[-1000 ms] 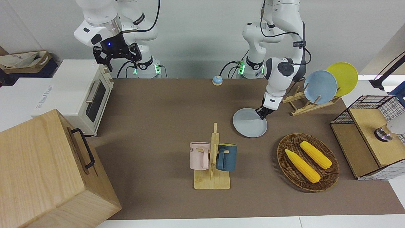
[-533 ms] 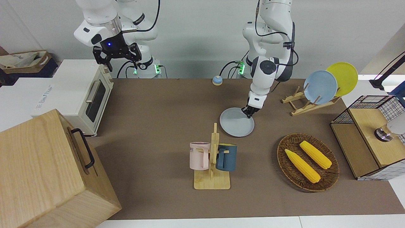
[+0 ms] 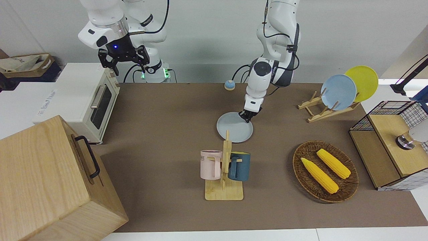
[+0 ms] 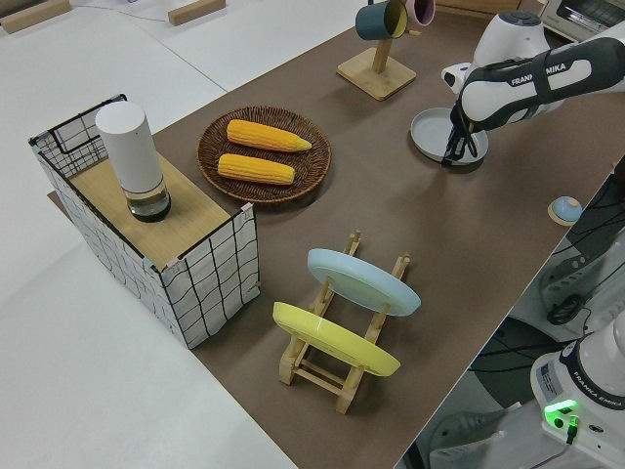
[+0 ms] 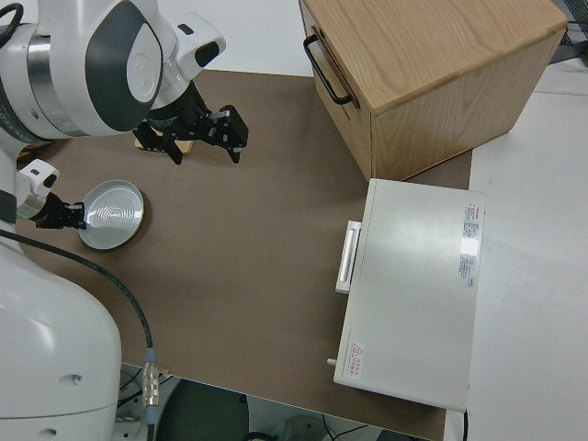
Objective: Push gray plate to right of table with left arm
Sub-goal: 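Push the gray plate with the left gripper toward the table's center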
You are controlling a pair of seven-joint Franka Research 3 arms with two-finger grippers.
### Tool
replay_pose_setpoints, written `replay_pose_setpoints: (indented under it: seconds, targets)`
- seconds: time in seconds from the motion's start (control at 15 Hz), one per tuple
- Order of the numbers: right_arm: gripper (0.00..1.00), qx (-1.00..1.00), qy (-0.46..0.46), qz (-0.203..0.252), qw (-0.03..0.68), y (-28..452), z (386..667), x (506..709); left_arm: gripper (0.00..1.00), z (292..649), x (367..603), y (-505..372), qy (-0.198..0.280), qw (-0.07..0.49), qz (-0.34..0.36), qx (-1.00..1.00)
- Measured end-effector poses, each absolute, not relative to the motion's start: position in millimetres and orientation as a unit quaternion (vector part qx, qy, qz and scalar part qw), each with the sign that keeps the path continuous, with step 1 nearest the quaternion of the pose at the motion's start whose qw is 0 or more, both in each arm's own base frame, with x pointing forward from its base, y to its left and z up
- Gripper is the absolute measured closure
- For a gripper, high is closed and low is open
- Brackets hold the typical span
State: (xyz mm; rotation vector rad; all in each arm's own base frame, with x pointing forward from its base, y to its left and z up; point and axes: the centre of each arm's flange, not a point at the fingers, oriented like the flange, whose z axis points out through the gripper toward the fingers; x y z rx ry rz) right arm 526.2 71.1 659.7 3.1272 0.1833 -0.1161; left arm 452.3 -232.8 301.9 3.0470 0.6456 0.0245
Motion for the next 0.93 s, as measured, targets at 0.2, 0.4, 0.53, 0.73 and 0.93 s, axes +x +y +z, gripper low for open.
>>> replay_pose_setpoints:
  seconds: [0.2,0.4,0.53,0.73,0.93]
  targets:
    - [0.01,0.998,0.058,-0.037,0.003,71.1,659.7,526.2,0.96,302.8,444.6,-260.0,0.221,0.013,0.003,0.975]
    - [0.01,0.998,0.058,-0.037,0.003,71.1,659.7,526.2,0.96,301.4,435.8,-286.6,0.233,0.015,0.0,0.972]
    - [0.01,0.998,0.058,-0.037,0.003,71.1,659.7,526.2,0.96,301.9,431.2,-302.0,0.238,0.016,0.002,0.971]
    - [0.01,0.998,0.058,-0.037,0.003,71.1,659.7,526.2,0.96,301.8,423.1,-327.2,0.25,0.018,0.002,0.968]
    - [0.01,0.998,0.058,-0.037,0.003,71.1,659.7,526.2,0.96,301.5,416.0,-356.1,0.262,0.016,0.006,0.965]
